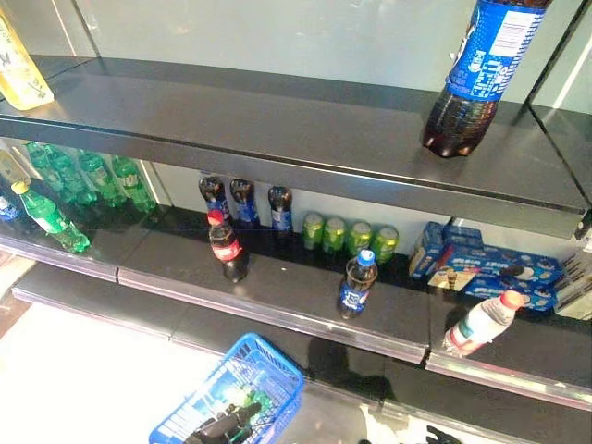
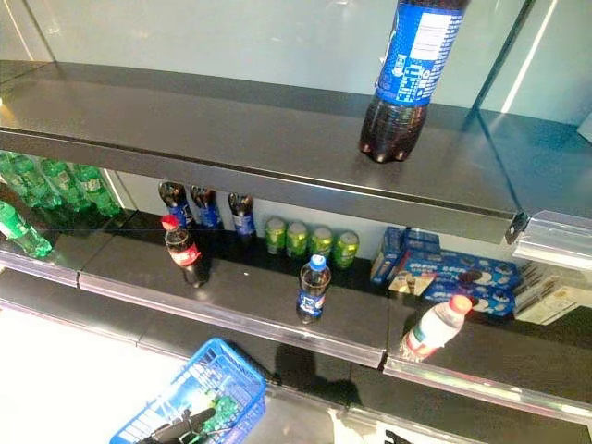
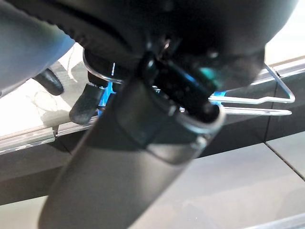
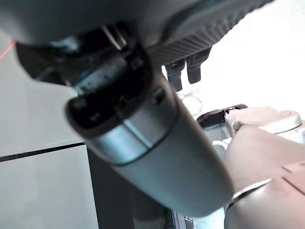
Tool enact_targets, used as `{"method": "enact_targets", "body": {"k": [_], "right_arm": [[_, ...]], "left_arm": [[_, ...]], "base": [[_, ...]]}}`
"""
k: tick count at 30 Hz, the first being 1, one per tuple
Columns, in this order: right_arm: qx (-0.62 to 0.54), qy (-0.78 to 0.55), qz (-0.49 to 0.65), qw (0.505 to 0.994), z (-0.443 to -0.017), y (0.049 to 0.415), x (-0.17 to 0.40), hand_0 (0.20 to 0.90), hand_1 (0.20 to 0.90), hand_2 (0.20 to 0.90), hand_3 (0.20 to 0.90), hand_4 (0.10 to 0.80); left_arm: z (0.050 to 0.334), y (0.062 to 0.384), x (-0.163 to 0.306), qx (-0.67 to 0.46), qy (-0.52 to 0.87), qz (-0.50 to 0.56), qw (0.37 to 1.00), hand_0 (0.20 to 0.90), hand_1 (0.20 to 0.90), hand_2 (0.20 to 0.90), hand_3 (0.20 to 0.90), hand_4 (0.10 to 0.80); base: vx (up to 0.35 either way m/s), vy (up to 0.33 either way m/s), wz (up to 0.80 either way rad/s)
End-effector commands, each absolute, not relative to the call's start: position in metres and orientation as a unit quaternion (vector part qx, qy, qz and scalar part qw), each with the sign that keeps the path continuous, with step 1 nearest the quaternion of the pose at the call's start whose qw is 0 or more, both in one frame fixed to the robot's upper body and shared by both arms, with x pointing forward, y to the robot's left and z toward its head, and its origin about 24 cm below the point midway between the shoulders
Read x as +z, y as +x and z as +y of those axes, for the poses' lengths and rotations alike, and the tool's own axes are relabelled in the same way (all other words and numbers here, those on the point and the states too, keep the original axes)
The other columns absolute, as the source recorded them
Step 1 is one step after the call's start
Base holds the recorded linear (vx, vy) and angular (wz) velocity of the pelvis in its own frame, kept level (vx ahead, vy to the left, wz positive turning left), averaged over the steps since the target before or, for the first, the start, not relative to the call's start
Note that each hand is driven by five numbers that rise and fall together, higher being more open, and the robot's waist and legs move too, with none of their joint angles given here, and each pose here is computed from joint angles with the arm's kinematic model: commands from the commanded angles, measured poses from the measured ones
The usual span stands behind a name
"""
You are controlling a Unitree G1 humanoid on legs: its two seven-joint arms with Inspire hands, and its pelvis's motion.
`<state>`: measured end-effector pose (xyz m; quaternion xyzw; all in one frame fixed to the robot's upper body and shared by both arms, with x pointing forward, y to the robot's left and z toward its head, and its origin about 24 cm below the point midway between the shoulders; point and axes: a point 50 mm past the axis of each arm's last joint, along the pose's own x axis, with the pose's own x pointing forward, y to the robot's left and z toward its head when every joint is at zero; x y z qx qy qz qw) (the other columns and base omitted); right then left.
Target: Pick up the drink and place into the basket.
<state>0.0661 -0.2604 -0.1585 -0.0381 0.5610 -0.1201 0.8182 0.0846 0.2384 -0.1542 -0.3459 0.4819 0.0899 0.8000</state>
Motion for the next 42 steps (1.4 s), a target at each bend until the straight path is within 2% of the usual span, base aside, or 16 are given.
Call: {"method": "enact_targets", "body": {"k": [1,10,22,32,38,42], "right_arm": [[-0.145,-0.056,0.521,0.839,-0.277,0.092,-0.148,0.9,0.9,0.9,0.9,0.8],[-0.134,-0.043,0.516,0.845,-0.274,0.091,-0.149,0.9,0.9,0.9,0.9,0.8],[-0.124,-0.031,0.512,0.849,-0.265,0.103,-0.149,0.9,0.9,0.9,0.9,0.8],[-0.12,-0.036,0.512,0.85,-0.265,0.103,-0.149,0.9,0.9,0.9,0.9,0.8],[-0.155,-0.062,0.508,0.845,-0.288,0.111,-0.14,0.9,0.9,0.9,0.9,0.8],[-0.182,-0.052,0.511,0.838,-0.293,0.102,-0.14,0.9,0.9,0.9,0.9,0.8]], "left_arm": [[0.23,0.149,-0.131,-0.009,-0.385,0.369,0.846,0.3,0.3,0.3,0.2,0.1],[0.24,0.153,-0.127,0.007,-0.363,0.366,0.857,0.3,0.3,0.3,0.2,0.1],[0.252,0.159,-0.121,0.022,-0.36,0.351,0.864,0.3,0.3,0.3,0.2,0.1],[0.236,0.16,-0.124,0.007,-0.364,0.356,0.861,0.3,0.3,0.3,0.2,0.1],[0.218,0.161,-0.128,-0.005,-0.392,0.355,0.849,0.3,0.3,0.3,0.2,0.1],[0.221,0.153,-0.132,0.002,-0.39,0.372,0.842,0.3,0.3,0.3,0.2,0.1]], "base": [[-0.032,0.179,-0.33],[-0.09,0.041,-0.5],[-0.094,-0.181,-0.23],[-0.13,-0.117,0.08],[-0.144,0.154,0.3],[-0.029,0.277,0.11]]}}
